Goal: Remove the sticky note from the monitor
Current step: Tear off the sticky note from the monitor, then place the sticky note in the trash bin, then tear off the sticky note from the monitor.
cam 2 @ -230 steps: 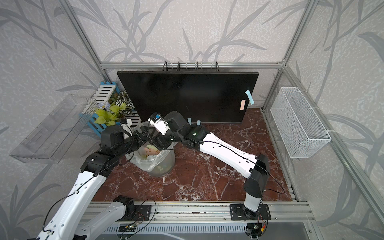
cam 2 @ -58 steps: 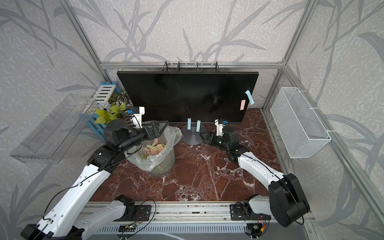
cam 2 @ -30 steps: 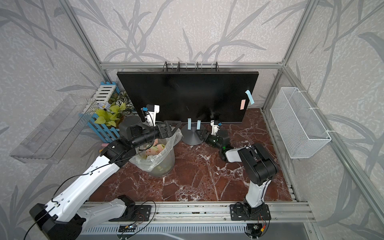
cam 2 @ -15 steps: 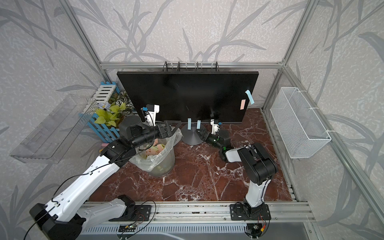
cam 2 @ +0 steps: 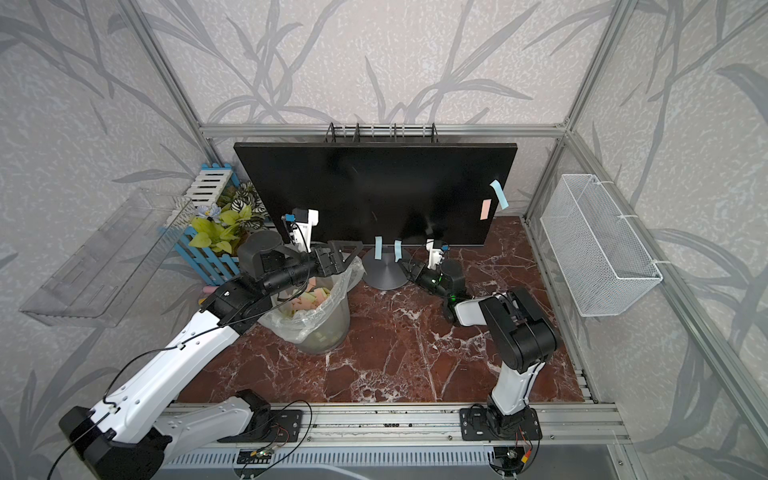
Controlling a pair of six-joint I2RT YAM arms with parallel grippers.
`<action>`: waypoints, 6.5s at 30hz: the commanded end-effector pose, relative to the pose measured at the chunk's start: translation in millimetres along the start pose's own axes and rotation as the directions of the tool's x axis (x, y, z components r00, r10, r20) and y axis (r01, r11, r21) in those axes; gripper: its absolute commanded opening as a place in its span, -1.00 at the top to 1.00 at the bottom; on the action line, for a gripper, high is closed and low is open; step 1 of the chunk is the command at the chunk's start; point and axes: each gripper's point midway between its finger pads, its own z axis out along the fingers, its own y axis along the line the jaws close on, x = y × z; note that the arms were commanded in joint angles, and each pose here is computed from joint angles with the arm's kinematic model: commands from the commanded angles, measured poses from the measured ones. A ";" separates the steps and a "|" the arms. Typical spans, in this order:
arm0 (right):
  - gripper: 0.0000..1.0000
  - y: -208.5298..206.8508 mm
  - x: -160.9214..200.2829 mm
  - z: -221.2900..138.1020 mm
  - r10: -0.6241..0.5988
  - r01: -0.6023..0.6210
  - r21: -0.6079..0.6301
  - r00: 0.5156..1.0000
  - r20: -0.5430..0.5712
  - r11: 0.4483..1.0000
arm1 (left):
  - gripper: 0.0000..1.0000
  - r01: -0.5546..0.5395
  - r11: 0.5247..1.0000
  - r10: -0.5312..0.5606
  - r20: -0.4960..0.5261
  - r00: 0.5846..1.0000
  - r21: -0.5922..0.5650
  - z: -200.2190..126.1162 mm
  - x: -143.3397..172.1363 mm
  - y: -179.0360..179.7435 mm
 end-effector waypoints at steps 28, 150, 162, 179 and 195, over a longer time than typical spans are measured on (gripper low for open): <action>1.00 134.3 49.5 -22.7 -0.212 0.197 -0.101 0.962 -0.172 0.975 | -1.00 -0.020 0.990 0.044 0.166 0.985 -0.140 -33.4 -27.5 12.0; 0.19 43.2 6.2 57.5 -0.063 0.064 -0.042 0.998 0.022 0.997 | -1.00 -0.004 1.000 0.006 0.105 0.994 -0.023 -11.6 -40.6 -2.3; 0.76 46.9 5.9 57.5 -0.061 0.062 -0.053 0.998 0.017 0.997 | -1.00 -0.008 1.000 0.011 0.107 0.994 -0.026 -13.9 -40.3 -2.5; 1.00 68.2 27.3 38.6 -0.071 0.069 -0.059 0.997 -0.029 0.996 | -1.00 0.001 0.998 0.008 0.140 0.990 -0.065 -27.9 -37.9 4.1; 1.00 143.4 39.4 11.3 -0.177 0.166 -0.123 0.981 -0.081 0.978 | -1.00 0.031 0.980 0.018 0.247 0.969 -0.195 -59.6 -44.5 23.7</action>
